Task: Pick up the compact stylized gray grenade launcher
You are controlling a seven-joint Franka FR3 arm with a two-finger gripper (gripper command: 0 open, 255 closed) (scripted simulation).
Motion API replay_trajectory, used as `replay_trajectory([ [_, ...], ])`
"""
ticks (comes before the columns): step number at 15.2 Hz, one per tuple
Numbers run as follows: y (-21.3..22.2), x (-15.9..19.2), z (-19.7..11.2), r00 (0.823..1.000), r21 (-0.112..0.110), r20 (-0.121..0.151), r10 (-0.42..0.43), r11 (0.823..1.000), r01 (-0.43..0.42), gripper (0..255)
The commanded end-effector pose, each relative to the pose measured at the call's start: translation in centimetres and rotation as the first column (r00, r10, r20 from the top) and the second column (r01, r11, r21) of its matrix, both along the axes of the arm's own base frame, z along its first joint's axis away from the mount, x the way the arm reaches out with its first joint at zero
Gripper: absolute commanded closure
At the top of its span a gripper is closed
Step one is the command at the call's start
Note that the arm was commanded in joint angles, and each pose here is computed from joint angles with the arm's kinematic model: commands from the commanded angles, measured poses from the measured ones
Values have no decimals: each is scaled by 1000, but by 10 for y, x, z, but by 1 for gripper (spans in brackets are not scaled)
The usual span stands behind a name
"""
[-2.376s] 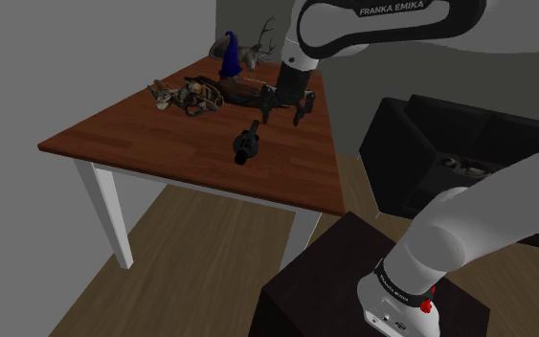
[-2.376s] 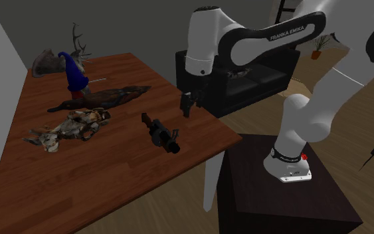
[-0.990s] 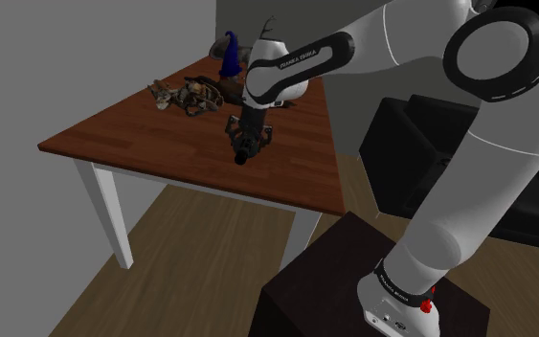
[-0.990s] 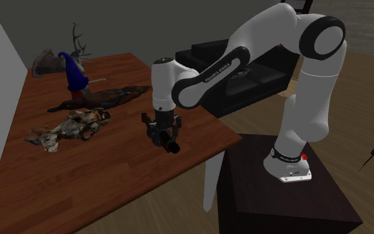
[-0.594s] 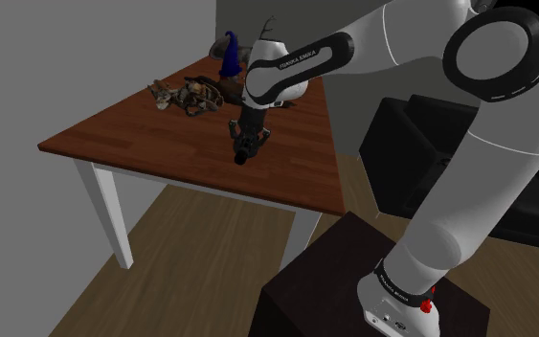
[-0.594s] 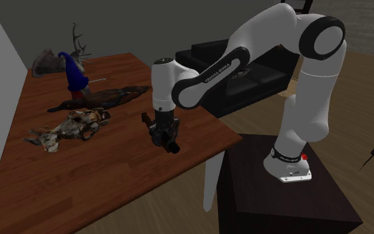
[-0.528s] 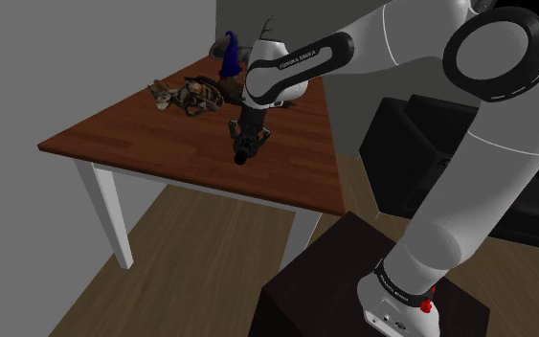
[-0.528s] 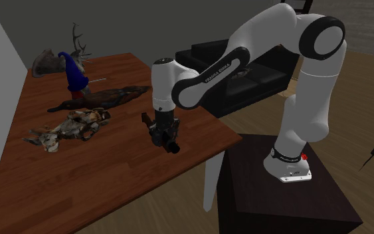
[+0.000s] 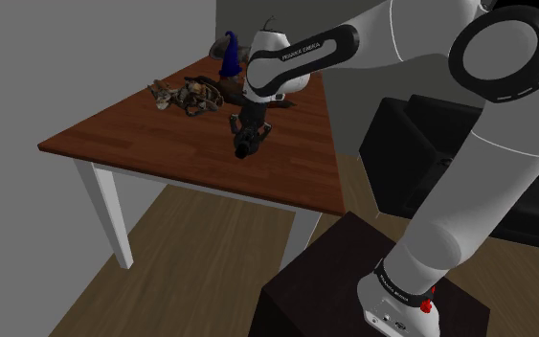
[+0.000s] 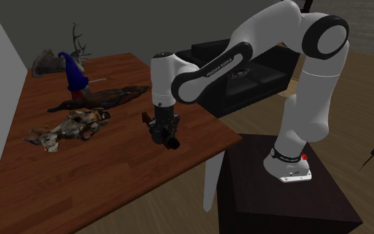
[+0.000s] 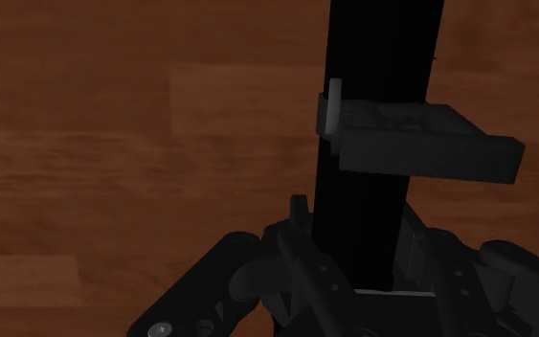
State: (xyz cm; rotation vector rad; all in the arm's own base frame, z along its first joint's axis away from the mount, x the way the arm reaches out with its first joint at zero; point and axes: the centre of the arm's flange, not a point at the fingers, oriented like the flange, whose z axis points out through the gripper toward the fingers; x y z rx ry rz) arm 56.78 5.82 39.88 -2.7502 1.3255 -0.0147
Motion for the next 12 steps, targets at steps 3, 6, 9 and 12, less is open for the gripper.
replay_trajectory([
  [3,0,0,22,1000,0,1,0,1000,0,255],
  [6,0,0,38,1000,0,1,0,1000,0,255],
  [9,0,0,54,1000,0,1,0,1000,0,255],
  [12,0,0,60,1000,0,1,0,1000,0,255],
])
